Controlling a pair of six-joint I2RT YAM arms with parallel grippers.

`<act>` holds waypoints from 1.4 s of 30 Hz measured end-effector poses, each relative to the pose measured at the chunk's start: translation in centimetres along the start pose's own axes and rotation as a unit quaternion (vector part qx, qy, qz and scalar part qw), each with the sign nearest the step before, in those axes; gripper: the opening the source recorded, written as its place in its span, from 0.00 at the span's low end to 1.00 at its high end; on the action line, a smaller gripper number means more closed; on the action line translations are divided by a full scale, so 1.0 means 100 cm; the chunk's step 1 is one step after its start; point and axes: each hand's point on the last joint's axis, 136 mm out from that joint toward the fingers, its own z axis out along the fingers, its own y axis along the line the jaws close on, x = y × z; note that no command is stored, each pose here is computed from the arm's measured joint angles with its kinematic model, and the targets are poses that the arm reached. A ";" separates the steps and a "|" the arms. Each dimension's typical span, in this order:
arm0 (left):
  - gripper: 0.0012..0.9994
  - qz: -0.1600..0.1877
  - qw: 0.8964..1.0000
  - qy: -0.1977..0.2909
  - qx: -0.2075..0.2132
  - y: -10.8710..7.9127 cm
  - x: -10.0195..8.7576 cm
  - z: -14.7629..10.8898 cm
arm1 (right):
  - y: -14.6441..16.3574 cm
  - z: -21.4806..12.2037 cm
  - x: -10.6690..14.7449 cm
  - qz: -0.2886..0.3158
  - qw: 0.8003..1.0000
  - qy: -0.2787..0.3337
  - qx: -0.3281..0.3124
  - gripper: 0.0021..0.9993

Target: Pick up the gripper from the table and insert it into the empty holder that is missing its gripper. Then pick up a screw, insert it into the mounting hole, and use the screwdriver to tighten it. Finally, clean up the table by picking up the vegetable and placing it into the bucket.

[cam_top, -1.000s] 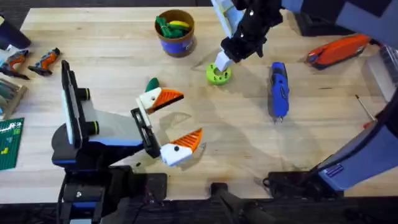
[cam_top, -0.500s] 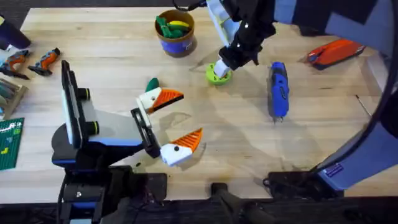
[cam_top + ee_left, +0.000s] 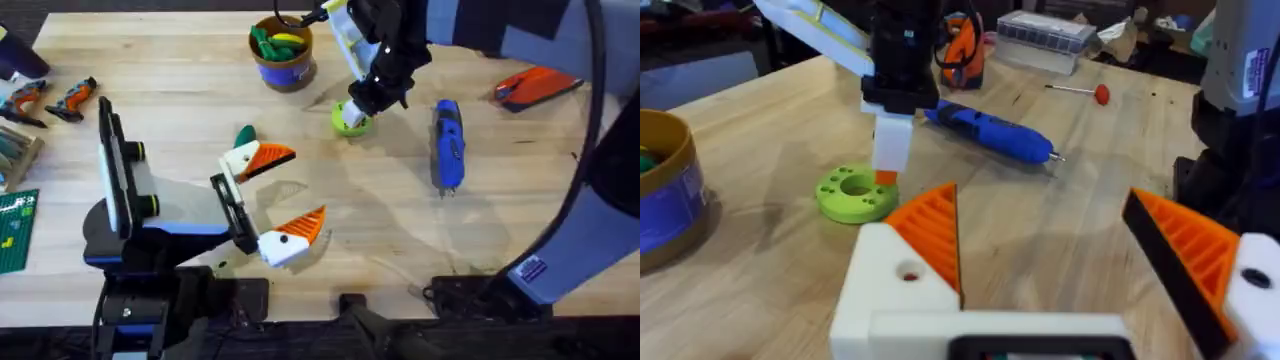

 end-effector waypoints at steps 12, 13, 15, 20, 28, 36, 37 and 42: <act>0.99 0.000 1.000 0.000 0.000 0.000 0.000 0.000 | 0.000 0.007 0.001 0.000 1.000 0.007 -0.001 0.37; 0.99 0.000 1.000 0.000 0.000 0.000 0.000 0.000 | 0.000 0.007 0.000 0.000 1.000 0.005 -0.001 0.37; 0.99 0.000 1.000 0.000 0.000 0.000 0.000 0.000 | 0.000 0.007 -0.002 0.000 1.000 0.002 0.000 0.33; 0.99 0.000 1.000 0.000 0.000 0.000 0.000 0.000 | 0.000 0.011 -0.002 0.000 1.000 0.004 -0.001 0.29; 0.99 0.000 1.000 0.000 0.000 0.000 0.000 0.000 | 0.001 0.011 -0.003 -0.001 1.000 0.003 -0.002 0.16; 0.99 0.000 1.000 0.000 0.000 0.000 0.000 0.000 | 0.001 0.011 -0.002 -0.001 1.000 0.004 0.000 0.03; 0.99 0.000 1.000 0.000 0.000 0.000 0.000 0.000 | 0.001 0.011 -0.002 -0.001 1.000 0.004 0.000 0.02; 0.99 0.000 1.000 0.000 0.000 0.000 0.000 0.000 | 0.001 0.011 -0.002 -0.001 1.000 0.004 0.000 0.00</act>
